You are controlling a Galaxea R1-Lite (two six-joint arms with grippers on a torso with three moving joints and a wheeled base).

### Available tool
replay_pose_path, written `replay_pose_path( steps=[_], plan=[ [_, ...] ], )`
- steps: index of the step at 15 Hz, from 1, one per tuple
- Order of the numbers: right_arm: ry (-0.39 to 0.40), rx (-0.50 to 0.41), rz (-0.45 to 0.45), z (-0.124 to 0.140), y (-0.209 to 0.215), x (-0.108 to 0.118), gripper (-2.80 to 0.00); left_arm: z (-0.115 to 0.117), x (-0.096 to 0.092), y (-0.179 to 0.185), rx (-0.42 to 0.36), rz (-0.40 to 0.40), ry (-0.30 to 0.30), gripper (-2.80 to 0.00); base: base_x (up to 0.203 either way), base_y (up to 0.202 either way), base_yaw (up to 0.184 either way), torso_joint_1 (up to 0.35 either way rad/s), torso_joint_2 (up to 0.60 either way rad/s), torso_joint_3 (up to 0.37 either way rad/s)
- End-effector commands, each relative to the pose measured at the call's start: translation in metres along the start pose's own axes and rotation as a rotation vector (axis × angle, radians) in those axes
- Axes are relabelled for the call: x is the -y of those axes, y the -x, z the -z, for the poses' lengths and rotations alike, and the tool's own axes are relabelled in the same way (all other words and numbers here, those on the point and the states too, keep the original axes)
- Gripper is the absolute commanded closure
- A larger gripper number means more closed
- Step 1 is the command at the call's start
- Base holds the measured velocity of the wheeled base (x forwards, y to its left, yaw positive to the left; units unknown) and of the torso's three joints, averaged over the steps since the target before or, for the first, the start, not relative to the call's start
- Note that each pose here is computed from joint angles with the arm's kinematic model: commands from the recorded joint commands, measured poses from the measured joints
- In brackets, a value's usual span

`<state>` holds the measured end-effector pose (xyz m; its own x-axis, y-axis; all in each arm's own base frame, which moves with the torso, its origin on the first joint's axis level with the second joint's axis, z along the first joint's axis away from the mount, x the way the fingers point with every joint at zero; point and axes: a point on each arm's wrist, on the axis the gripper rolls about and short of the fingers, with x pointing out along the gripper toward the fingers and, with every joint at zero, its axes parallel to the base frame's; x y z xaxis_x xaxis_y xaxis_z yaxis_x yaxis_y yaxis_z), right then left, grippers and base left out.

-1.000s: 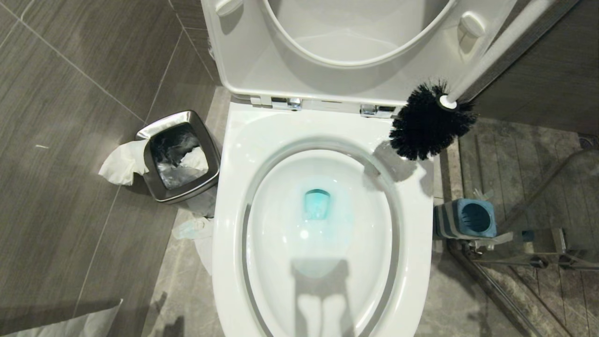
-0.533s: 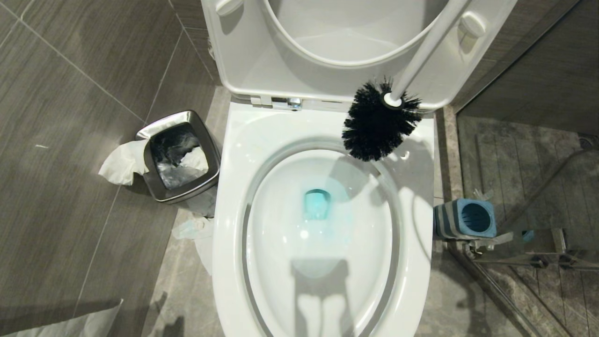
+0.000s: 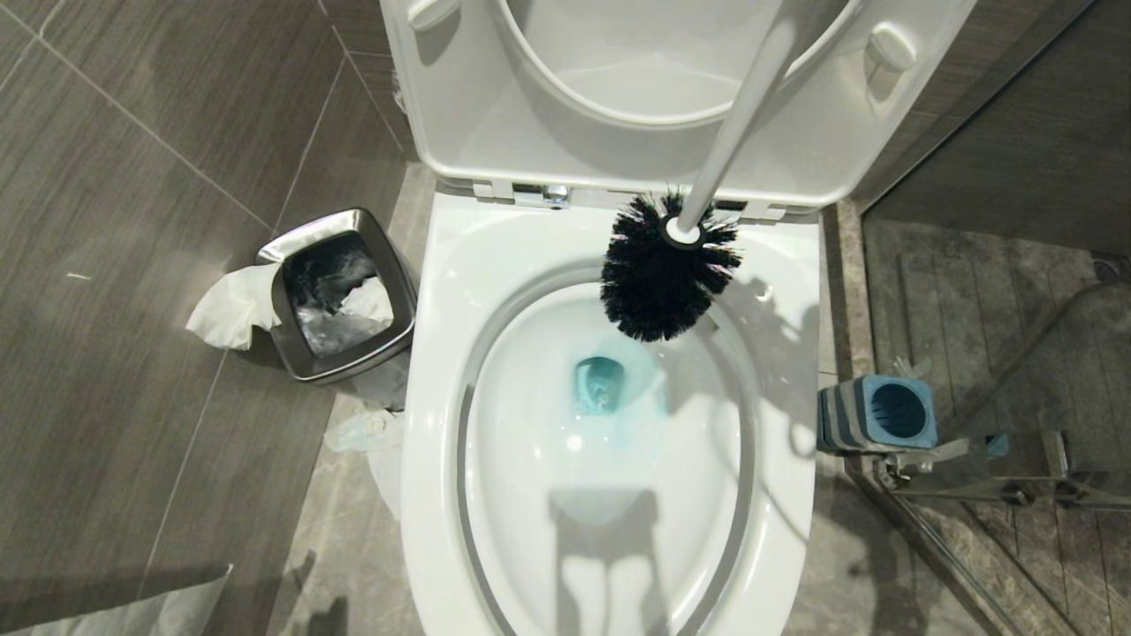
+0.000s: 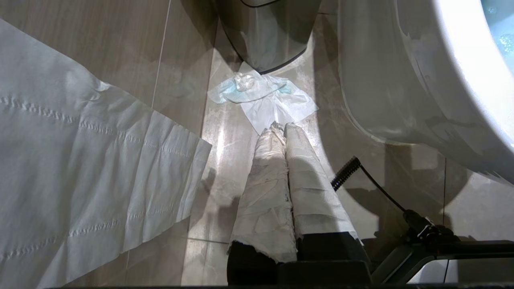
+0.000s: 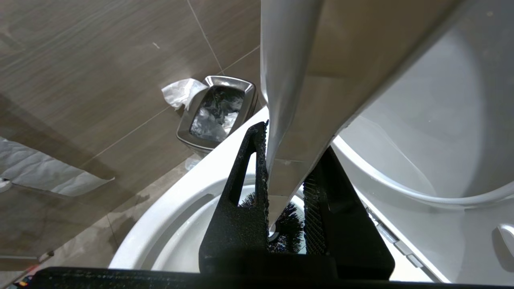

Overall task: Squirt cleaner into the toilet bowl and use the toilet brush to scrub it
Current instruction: Scrub the toilet bowl

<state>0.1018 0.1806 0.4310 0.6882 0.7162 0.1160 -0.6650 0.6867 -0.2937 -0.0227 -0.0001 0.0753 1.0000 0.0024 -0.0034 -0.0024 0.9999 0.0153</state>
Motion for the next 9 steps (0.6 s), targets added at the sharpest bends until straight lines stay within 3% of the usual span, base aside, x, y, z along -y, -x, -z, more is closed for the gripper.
replay_pose_path(
  steps=[1, 9],
  plan=[
    [0.005, -0.015, 0.002, 0.0026, -0.0045, -0.0034, 0.0, 0.0, 0.0, -0.0001, -0.001, -0.001, 0.0, 0.0, 0.0, 0.0, 0.0, 0.002, 0.0, 0.075],
    [0.008, -0.04, 0.01, 0.0059, -0.0046, -0.0106, 0.0, 0.0, 0.0, -0.0001, -0.001, -0.001, 0.0, 0.0, 0.0, 0.0, 0.0, 0.004, 0.0, 0.184]
  ],
)
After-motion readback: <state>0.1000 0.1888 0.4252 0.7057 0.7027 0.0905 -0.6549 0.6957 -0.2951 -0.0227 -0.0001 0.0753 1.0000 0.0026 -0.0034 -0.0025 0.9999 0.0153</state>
